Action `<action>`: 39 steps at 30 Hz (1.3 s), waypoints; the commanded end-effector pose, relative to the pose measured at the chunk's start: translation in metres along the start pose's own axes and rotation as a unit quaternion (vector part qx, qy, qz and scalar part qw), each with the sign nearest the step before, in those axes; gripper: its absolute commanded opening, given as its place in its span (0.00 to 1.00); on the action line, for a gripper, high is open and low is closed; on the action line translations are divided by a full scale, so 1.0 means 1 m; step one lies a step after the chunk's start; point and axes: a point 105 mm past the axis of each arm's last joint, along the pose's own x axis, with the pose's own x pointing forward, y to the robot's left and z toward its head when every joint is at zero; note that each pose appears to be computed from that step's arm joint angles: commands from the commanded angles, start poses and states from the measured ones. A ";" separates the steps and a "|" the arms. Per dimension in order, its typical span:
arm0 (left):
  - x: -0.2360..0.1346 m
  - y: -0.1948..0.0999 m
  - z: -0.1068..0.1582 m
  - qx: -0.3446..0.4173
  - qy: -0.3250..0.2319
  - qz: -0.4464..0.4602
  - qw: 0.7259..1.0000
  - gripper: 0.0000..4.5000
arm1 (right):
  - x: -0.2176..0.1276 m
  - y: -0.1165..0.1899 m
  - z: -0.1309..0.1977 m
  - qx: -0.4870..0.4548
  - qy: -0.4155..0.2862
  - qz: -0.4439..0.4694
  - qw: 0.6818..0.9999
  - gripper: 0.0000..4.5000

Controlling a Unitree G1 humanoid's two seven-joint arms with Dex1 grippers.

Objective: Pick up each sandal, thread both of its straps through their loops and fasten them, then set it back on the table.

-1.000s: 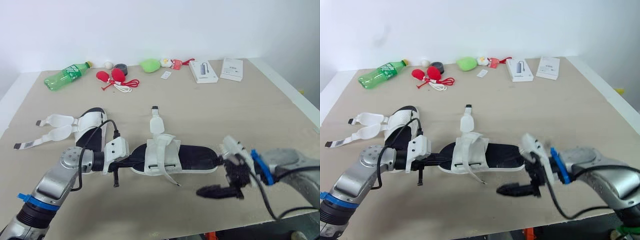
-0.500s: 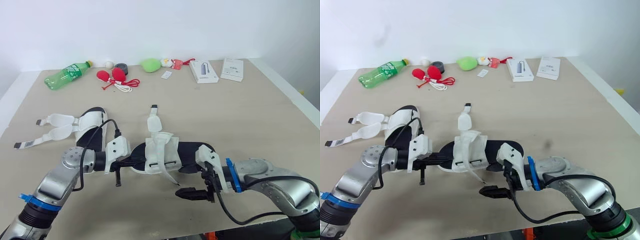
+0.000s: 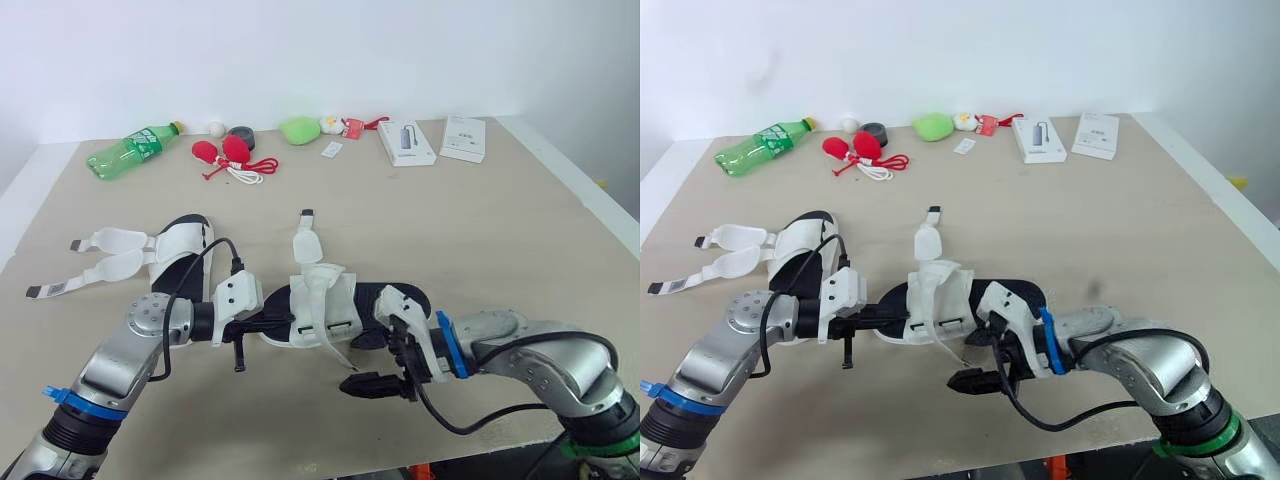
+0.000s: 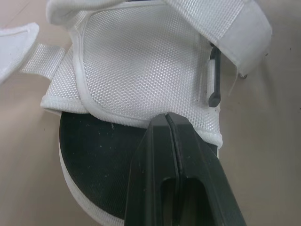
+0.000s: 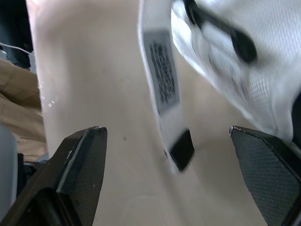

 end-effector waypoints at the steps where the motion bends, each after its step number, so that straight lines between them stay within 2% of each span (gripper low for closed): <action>1: 0.000 -0.001 0.007 0.014 -0.011 0.002 1.000 0.00 | -0.001 0.004 0.009 -0.017 -0.007 -0.005 1.000 0.99; 3: 0.000 -0.002 0.008 0.014 -0.012 0.003 1.000 0.00 | 0.001 0.002 0.008 -0.016 -0.002 -0.009 1.000 0.99; 4: 0.000 -0.002 0.008 0.014 -0.012 0.003 1.000 0.00 | 0.001 0.000 0.008 -0.014 0.001 -0.012 1.000 0.91; 6: 0.000 -0.002 0.008 0.014 -0.012 0.005 1.000 0.00 | 0.002 -0.002 0.006 -0.010 0.008 -0.016 1.000 0.83; 8: 0.000 -0.001 0.008 0.014 -0.013 0.006 1.000 0.00 | 0.003 -0.004 0.004 -0.007 0.013 -0.020 1.000 0.64; 10: 0.000 -0.001 0.008 0.014 -0.013 0.007 1.000 0.00 | 0.004 -0.006 0.004 -0.004 0.012 -0.024 1.000 0.40; 14: 0.001 -0.002 0.008 0.013 -0.015 0.008 1.000 0.00 | 0.005 -0.009 0.004 0.009 0.011 -0.024 1.000 0.03; 20: 0.001 -0.001 0.009 0.013 -0.016 0.010 1.000 0.00 | 0.004 -0.010 0.001 0.028 0.009 -0.018 0.999 0.03; 22: 0.002 -0.001 0.010 0.014 -0.017 0.010 1.000 0.00 | 0.002 -0.008 0.008 0.039 -0.012 -0.002 0.999 0.03; 28: 0.002 0.000 0.010 0.015 -0.017 0.008 1.000 0.00 | -0.032 0.008 0.070 0.071 -0.132 0.108 0.983 0.03; 32: 0.003 0.002 0.011 0.017 -0.017 0.008 1.000 0.00 | -0.037 -0.014 0.089 0.107 -0.170 0.067 0.977 0.03; 36: 0.005 0.003 0.012 0.019 -0.020 0.009 1.000 0.00 | -0.026 -0.034 0.080 0.147 -0.163 0.014 0.975 0.03; 39: 0.005 0.003 0.013 0.019 -0.021 0.009 1.000 0.00 | -0.019 -0.035 0.071 0.171 -0.153 0.010 0.973 0.03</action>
